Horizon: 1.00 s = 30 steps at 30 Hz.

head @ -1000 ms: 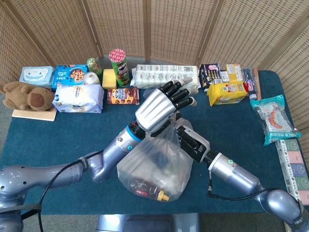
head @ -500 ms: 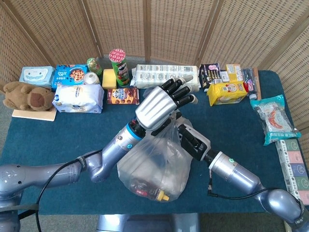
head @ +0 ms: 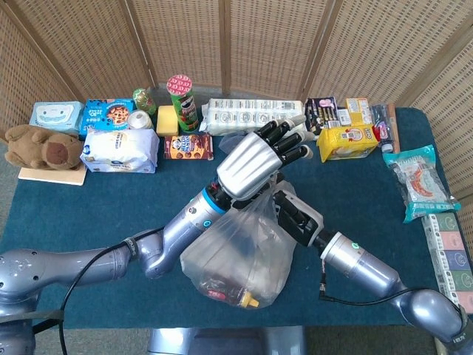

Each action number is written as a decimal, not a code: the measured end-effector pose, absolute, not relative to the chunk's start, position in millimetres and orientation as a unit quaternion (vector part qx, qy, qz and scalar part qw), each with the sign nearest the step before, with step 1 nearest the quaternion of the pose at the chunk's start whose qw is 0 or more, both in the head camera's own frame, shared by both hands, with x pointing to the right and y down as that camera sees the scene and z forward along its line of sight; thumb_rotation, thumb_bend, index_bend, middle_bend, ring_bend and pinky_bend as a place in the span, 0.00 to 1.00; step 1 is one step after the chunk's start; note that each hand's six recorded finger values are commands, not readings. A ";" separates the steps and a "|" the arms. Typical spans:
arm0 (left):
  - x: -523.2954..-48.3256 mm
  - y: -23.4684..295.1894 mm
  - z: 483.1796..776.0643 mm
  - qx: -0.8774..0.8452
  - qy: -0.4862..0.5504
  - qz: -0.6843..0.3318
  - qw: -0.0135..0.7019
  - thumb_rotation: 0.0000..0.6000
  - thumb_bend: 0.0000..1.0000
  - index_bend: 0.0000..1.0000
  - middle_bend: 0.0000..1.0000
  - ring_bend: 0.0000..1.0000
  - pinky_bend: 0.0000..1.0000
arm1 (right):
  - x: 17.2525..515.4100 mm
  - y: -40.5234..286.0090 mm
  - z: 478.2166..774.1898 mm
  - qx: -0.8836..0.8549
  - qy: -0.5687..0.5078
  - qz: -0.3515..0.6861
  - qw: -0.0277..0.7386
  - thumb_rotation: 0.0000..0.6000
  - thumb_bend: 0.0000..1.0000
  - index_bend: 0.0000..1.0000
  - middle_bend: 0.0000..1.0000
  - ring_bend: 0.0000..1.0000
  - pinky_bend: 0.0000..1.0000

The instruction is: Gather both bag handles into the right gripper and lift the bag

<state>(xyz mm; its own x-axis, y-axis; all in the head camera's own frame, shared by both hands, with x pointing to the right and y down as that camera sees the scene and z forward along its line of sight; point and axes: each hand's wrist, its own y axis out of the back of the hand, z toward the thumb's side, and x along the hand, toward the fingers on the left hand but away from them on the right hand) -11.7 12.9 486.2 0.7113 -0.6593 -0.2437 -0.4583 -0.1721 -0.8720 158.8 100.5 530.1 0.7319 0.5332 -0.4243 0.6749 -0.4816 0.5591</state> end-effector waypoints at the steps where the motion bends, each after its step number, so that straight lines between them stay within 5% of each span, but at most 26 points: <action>1: -11.1 12.6 485.6 -0.760 0.368 -0.096 0.526 1.00 0.10 0.35 0.28 0.12 0.25 | 159.2 100.6 530.5 0.855 0.353 -0.097 0.367 0.33 0.16 0.26 0.33 0.25 0.15; 30: -15.4 1.0 479.5 -0.828 0.344 -0.208 0.390 1.00 0.07 0.24 0.25 0.07 0.23 | 157.4 103.0 536.2 0.854 0.350 -0.104 0.371 0.33 0.16 0.26 0.34 0.25 0.15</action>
<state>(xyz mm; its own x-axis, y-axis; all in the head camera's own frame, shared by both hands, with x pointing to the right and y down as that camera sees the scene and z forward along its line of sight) -15.4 1.0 479.5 0.6771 -0.7319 0.0766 -0.4072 -0.4593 -0.7895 157.4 103.0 536.2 0.7335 0.5197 -0.4380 0.6748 -0.4800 0.5606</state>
